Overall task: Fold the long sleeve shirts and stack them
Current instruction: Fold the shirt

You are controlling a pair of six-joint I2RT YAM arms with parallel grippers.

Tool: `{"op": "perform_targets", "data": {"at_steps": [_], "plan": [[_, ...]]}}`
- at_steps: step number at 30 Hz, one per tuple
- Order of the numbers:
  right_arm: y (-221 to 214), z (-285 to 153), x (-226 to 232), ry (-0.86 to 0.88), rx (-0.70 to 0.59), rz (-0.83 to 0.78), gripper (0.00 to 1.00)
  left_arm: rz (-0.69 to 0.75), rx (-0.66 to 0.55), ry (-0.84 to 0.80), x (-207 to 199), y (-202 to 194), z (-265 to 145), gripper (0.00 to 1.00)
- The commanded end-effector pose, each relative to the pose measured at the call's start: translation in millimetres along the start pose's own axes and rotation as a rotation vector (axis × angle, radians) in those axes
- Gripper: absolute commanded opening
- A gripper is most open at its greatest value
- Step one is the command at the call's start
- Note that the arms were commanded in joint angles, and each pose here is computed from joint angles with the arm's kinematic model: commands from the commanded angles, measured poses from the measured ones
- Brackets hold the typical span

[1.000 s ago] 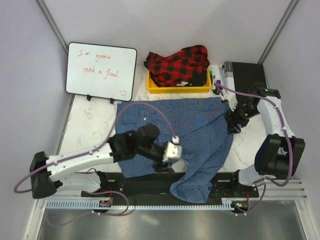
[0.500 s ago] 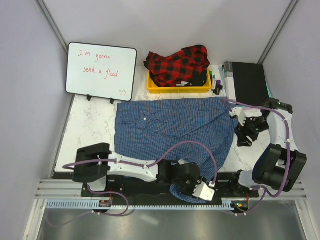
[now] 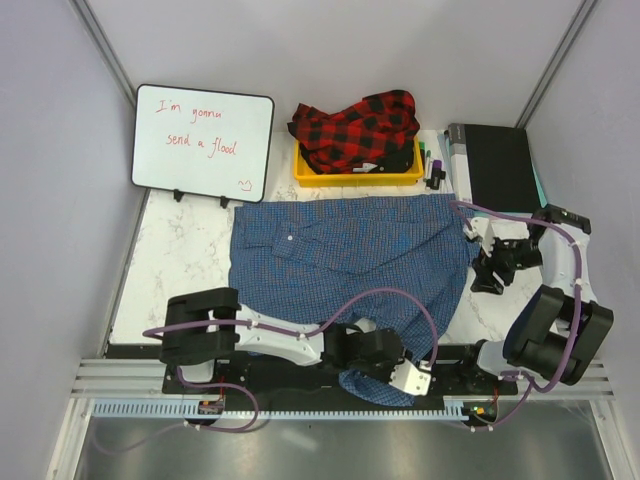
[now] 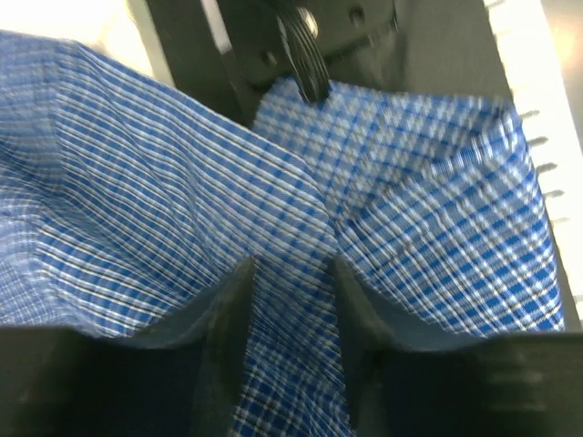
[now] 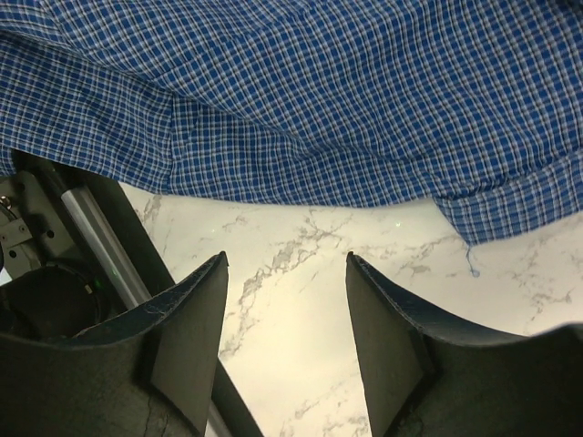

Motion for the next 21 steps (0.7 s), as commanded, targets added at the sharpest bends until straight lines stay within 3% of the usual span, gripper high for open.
{"op": "perform_targets", "data": {"at_steps": [1,4,7,12,19,21], "plan": [[16,6,23,0.063,-0.151,-0.031,0.63,0.04,-0.018,0.014,-1,-5,-2,0.32],[17,12,32,0.056,-0.184,-0.121,0.65,0.021,-0.082,0.032,5,7,-11,0.12],[20,18,37,0.043,-0.24,-0.181,0.66,-0.011,-0.19,0.026,16,34,-24,0.03],[28,16,24,0.039,-0.306,-0.121,0.66,-0.073,-0.321,-0.028,29,62,-41,0.02],[31,22,42,0.011,-0.318,-0.255,0.63,-0.343,-0.408,-0.008,92,63,-58,0.02],[35,22,44,0.01,-0.331,-0.256,0.63,-0.363,-0.407,-0.005,102,61,-56,0.02]]}}
Point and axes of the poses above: each gripper's point midway between its finger pads, its own z axis out along the fingers, its own x axis along the line the jaws close on, y = z × x, the point moved 7 cm from there along -z, back along the fingers, and after that the axes turned 8 degrees about -z, right-handed, at the moved point
